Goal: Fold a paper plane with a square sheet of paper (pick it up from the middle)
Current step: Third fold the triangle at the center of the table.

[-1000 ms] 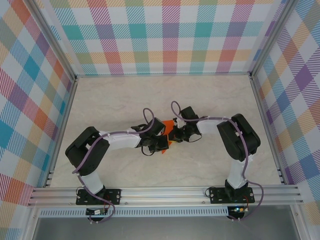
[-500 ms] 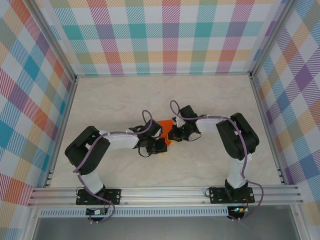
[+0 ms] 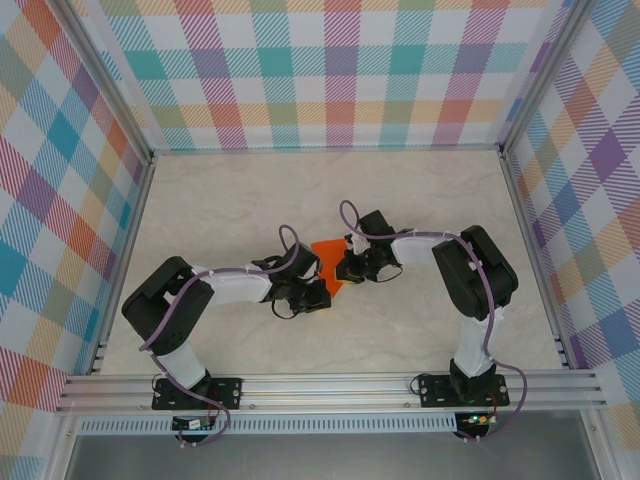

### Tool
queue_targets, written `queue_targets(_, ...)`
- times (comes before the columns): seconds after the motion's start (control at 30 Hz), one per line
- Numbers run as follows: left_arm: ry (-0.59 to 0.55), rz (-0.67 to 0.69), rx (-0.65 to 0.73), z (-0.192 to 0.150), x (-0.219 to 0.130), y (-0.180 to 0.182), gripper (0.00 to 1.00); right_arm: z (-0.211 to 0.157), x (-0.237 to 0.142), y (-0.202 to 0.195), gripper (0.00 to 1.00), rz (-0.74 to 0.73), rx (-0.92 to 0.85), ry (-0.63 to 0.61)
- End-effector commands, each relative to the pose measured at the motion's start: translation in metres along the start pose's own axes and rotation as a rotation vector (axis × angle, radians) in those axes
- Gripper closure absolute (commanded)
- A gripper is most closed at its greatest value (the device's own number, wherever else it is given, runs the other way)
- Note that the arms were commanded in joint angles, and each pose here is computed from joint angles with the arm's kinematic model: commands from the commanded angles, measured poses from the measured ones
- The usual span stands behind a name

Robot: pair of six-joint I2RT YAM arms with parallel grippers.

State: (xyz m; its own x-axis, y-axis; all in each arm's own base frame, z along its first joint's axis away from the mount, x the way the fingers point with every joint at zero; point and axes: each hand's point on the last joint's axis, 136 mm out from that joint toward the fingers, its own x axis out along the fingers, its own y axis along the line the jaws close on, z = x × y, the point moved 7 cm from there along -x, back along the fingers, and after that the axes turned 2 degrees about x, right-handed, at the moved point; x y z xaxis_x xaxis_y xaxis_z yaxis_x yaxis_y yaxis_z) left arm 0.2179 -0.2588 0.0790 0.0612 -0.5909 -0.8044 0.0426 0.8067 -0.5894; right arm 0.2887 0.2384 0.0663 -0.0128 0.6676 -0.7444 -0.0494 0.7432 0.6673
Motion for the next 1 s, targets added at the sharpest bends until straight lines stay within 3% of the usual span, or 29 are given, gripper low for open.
queue_targets(0.0, -0.055, -0.028, 0.009, 0.012, -0.014, -0.017, 0.91, -0.008, 0.012, -0.029, 1.00, -0.134, 0.050, 0.033)
queue_targets(0.2, -0.113, 0.006, 0.023, 0.032, -0.009, -0.025, 0.91, -0.010, 0.013, -0.031, 1.00, -0.136, 0.056, 0.038)
queue_targets(0.37, -0.097, 0.057, 0.012, 0.037, 0.006, -0.016, 0.94, -0.011, 0.014, -0.032, 1.00, -0.137, 0.063, 0.045)
queue_targets(0.67, 0.007, 0.093, -0.018, 0.014, 0.021, 0.009, 0.97, -0.013, 0.015, -0.037, 1.00, -0.170, 0.078, 0.052)
queue_targets(0.97, 0.097, 0.172, 0.006, -0.027, 0.004, 0.028, 0.99, -0.015, 0.017, -0.048, 1.00, -0.240, 0.124, 0.057)
